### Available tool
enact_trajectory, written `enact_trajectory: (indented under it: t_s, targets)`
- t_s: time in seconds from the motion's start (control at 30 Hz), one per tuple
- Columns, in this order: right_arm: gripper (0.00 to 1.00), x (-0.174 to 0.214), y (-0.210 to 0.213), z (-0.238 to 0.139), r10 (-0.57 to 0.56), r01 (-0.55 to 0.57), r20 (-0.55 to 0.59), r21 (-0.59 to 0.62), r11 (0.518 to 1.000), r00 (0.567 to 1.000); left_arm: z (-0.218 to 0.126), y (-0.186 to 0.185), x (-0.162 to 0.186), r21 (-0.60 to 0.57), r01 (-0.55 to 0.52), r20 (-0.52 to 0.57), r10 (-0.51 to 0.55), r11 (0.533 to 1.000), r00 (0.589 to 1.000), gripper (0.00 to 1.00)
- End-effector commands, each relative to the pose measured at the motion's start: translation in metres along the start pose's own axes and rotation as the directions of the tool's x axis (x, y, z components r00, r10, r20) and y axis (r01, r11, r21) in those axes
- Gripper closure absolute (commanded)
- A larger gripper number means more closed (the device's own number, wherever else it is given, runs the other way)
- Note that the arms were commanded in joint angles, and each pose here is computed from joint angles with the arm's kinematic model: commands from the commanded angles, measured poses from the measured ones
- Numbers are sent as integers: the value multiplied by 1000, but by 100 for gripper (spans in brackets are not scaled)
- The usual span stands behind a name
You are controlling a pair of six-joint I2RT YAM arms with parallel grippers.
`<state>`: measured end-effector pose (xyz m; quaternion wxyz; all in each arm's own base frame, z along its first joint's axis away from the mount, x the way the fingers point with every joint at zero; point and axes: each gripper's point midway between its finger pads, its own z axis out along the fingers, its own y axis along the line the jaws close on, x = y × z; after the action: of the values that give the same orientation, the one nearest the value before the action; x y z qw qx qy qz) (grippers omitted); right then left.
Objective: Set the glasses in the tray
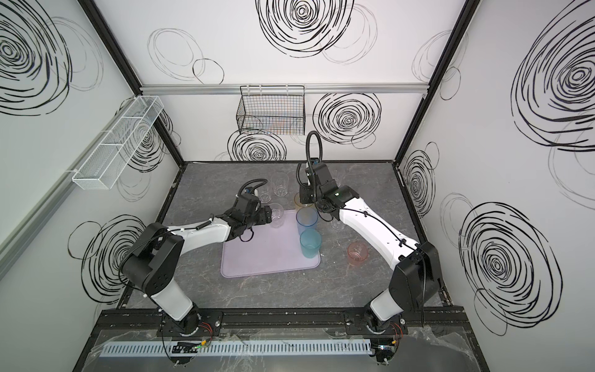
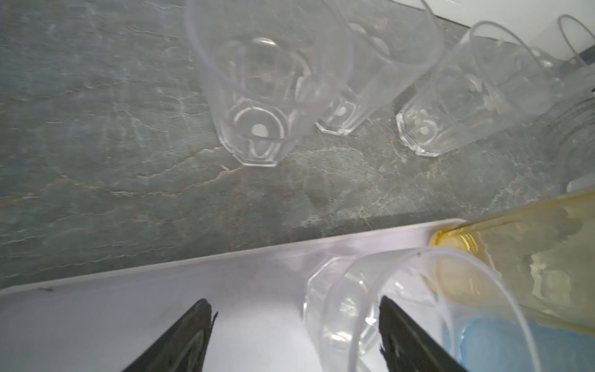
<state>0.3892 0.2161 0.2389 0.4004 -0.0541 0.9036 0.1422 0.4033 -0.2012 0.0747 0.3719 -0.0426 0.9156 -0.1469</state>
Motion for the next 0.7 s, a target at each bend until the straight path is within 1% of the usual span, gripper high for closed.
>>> enact_trajectory:
  t_s: [0.0, 0.13, 0.23, 0.3, 0.37, 0.47, 0.53, 0.63, 0.67]
  targets:
    - [52, -10, -10, -12, 12, -12, 42, 15, 1000, 999, 3, -20, -1, 25, -25, 8, 25, 999, 1000, 16]
    - [52, -8, -13, -11, 18, -19, 42, 12, 1000, 999, -4, -20, -4, 33, -22, 24, 21, 999, 999, 16]
    - [52, -2, -12, -4, 23, -23, 24, 0, 1000, 999, -9, -22, -13, 49, -15, 45, 13, 999, 999, 16]
    - [52, 1, -8, 0, 22, -22, 8, -20, 1000, 1000, -12, -29, -21, 83, -10, 51, 6, 997, 999, 16]
    - [52, -1, -6, 0, 22, -22, 7, -27, 999, 1000, -24, -31, -32, 104, -7, 64, 0, 995, 998, 16]
    - [52, -11, -8, -6, 11, -10, 37, -11, 1000, 999, -52, -23, -54, 116, 17, 122, -31, 993, 992, 17]
    - [52, -16, -11, -7, 12, -11, 51, -5, 1000, 999, -67, -14, -62, 109, 28, 151, -44, 994, 988, 18]
    - [53, -19, -10, -5, 16, -15, 49, -15, 1000, 999, -78, 0, -56, 88, 27, 148, -40, 996, 988, 20]
    - [53, -19, -9, -3, 18, -17, 48, -21, 1000, 999, -79, 6, -50, 75, 30, 142, -40, 997, 989, 25]
